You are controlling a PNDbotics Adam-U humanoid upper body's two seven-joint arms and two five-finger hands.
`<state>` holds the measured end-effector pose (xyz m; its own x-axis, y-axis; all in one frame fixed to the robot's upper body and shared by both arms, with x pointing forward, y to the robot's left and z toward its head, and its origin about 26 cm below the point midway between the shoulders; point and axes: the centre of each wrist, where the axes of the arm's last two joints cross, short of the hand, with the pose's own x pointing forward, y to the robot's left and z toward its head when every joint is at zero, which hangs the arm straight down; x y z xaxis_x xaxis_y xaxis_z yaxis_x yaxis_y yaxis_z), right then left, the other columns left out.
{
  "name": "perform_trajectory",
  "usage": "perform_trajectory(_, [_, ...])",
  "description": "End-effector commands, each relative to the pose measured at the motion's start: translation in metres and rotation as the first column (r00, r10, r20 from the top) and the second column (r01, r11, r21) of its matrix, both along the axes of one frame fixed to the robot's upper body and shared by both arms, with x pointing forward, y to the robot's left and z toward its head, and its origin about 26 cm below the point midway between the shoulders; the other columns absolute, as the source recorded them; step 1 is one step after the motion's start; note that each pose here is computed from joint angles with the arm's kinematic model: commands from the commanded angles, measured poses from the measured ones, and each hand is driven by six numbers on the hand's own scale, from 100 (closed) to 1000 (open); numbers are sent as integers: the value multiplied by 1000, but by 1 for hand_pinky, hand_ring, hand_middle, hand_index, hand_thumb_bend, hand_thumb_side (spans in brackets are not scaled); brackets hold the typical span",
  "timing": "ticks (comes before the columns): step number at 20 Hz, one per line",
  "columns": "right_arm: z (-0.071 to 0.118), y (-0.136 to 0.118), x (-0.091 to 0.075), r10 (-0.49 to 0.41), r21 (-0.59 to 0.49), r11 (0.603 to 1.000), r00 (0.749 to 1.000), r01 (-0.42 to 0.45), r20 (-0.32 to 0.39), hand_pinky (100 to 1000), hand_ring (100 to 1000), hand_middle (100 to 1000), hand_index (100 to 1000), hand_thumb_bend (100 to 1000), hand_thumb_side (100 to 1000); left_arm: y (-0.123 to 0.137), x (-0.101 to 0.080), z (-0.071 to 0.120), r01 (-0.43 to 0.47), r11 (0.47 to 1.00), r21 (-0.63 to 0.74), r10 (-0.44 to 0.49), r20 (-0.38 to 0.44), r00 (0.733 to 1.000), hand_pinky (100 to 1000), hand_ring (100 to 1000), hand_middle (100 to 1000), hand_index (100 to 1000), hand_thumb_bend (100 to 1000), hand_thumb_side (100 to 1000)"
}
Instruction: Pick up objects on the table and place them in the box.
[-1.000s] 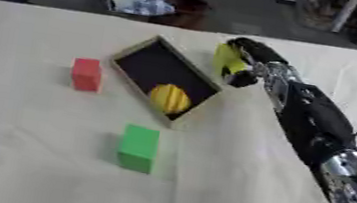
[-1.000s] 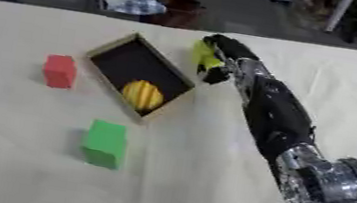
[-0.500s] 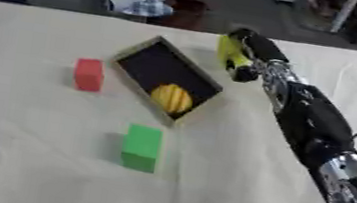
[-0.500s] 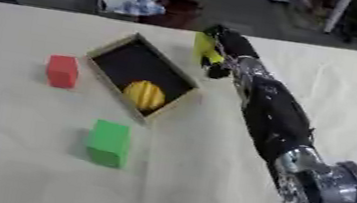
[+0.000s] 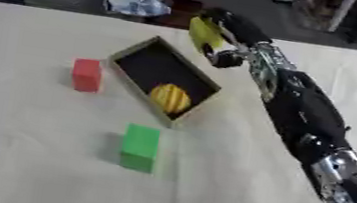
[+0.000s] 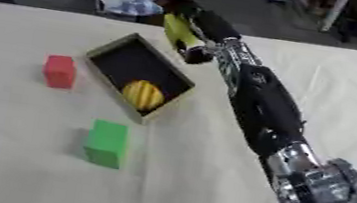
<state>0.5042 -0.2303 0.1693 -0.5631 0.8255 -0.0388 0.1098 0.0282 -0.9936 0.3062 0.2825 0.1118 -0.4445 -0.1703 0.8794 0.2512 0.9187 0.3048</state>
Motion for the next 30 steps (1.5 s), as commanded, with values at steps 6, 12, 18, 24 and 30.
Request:
perform_trajectory(6, [7,-7,-6,153,-97,982,985,-161,-80,612,618,615,764,100,100,4,0,8,-12,1000,5,12,26,1000,817,627,658,875,100,896])
perform_trajectory(12, [10,-27,-12,208,-140,965,971,-223,-115,631,647,657,822,100,100,6,-1,7,-25,1000,7,25,22,999,817,627,657,875,100,896])
perform_trajectory(18, [-1,-36,-16,213,-211,943,953,-258,-213,735,767,830,962,100,388,7,-2,7,-30,1000,10,30,18,999,817,627,657,875,100,898])
perform_trajectory(24, [-2,-37,-17,211,-244,932,947,-270,-241,872,939,1000,1000,231,606,8,-2,6,-32,999,9,32,18,999,816,627,656,875,100,896])
perform_trajectory(30, [19,-38,-20,257,-189,941,955,-282,-146,891,954,1000,1000,208,573,8,-2,6,-32,999,8,32,18,999,816,627,656,875,100,897])
